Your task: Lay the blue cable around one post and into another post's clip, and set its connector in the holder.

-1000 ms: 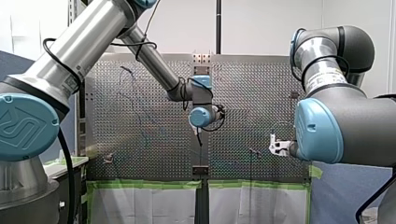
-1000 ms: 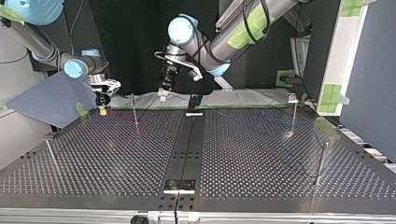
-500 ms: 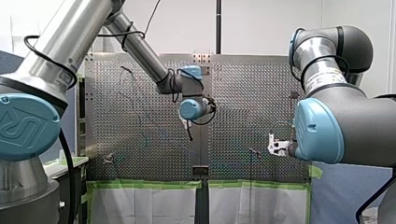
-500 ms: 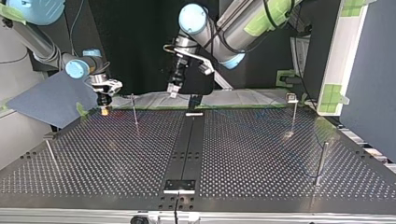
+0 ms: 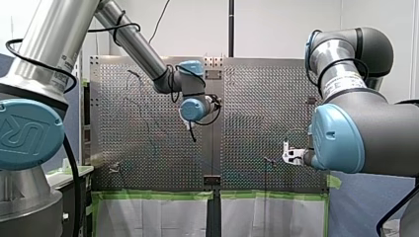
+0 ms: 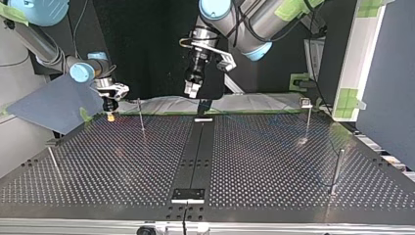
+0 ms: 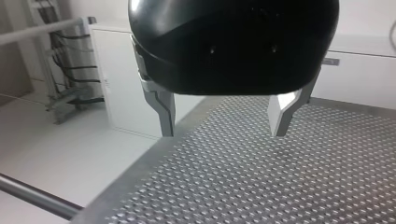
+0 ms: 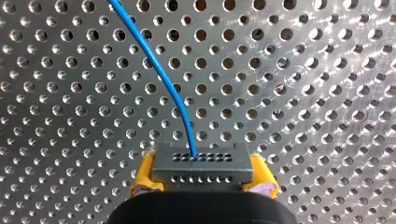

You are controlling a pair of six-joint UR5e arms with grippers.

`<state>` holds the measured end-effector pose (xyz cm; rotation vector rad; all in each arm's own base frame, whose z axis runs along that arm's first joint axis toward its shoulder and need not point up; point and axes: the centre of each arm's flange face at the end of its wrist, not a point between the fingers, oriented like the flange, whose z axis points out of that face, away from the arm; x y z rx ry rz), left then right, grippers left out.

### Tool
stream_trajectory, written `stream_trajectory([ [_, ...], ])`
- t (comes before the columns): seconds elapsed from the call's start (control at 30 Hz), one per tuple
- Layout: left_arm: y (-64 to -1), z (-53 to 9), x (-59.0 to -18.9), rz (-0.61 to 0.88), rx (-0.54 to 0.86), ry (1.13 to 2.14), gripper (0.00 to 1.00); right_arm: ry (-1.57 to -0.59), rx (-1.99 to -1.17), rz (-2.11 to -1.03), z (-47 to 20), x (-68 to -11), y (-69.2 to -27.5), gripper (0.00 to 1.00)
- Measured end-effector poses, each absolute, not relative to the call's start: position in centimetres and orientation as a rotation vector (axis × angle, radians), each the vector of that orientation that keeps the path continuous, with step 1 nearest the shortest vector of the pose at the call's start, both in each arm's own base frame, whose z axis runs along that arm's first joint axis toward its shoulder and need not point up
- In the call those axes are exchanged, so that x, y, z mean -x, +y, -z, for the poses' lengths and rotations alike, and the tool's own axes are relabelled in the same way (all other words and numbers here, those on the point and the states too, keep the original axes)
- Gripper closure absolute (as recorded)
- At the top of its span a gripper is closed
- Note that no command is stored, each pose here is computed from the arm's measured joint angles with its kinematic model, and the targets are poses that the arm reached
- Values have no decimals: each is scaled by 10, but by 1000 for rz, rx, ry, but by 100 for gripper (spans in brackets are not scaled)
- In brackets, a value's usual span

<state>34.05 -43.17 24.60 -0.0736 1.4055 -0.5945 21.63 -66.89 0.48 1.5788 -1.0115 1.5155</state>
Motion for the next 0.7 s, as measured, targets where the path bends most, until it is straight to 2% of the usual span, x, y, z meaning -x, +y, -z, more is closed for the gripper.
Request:
stream_trajectory([
  [0.47, -397, -265, -314, 608, 104, 1343, 2, -1007, -1587, -1524, -5, -224, -666, 100],
  [0.7, -380, -253, -305, 600, 117, 1328, 2, -1010, -1596, -1527, -5, -228, -665, 100],
])
